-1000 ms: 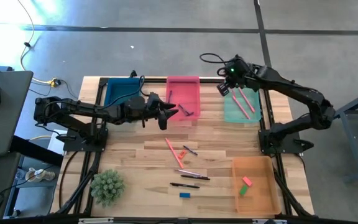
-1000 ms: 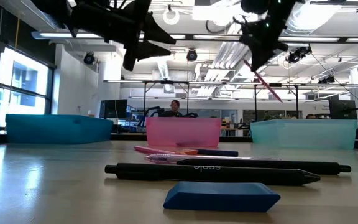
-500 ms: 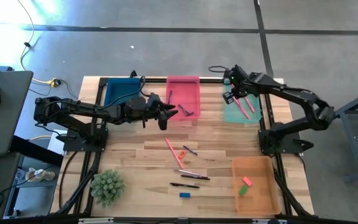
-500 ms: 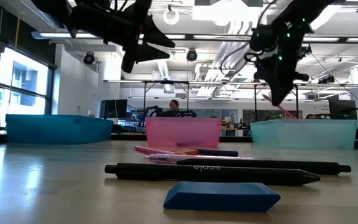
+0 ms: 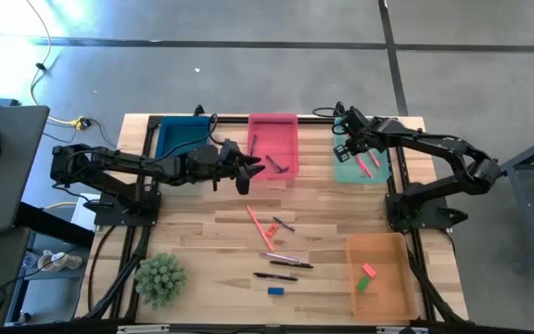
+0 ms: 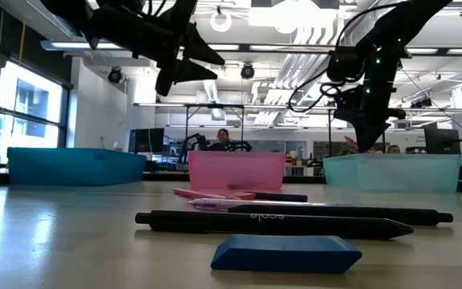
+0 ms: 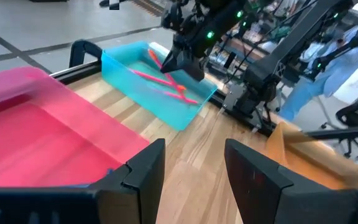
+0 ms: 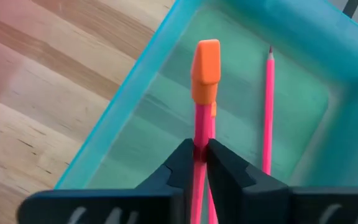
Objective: Sort crayons/erasers/pens/pencils in bins
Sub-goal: Put the pink pencil into the green bin, then put the black pen into the blue bin
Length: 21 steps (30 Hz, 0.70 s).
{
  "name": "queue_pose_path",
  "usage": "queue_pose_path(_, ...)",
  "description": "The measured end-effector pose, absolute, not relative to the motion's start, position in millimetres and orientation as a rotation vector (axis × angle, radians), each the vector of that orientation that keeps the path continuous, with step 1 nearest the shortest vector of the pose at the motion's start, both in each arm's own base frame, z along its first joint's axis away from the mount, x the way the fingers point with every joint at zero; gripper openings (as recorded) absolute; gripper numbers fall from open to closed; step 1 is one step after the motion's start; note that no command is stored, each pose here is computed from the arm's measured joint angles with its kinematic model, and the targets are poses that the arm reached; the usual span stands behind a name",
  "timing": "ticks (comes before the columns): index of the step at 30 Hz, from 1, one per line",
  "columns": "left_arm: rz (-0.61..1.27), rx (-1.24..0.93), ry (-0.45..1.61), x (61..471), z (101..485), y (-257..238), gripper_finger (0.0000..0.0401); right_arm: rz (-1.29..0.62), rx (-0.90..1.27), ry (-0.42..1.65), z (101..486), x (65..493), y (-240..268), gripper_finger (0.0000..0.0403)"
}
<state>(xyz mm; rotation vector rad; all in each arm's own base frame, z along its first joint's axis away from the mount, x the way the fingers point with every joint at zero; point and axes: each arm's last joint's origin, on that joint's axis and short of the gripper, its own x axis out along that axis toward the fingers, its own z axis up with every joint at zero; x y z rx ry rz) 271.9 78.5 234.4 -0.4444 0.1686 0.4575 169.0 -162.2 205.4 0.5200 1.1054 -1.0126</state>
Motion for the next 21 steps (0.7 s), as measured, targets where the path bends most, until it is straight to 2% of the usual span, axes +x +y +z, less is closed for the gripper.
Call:
queue_pose_path(9,0.486,-0.414,0.363,262.6,222.0,75.9,0.0156,-1.02,0.569,1.12,213.8,168.9,-161.4,0.0128)
queue_pose_path(14,0.498,-0.368,0.496,250.6,231.3,72.8,0.0156,-1.009,0.556,1.115,239.7,177.3,-159.4,0.0138)
queue_pose_path(21,0.506,-0.304,0.611,231.4,248.6,68.4,0.0156,-0.922,0.543,0.96,281.3,211.6,-136.2,0.0139)
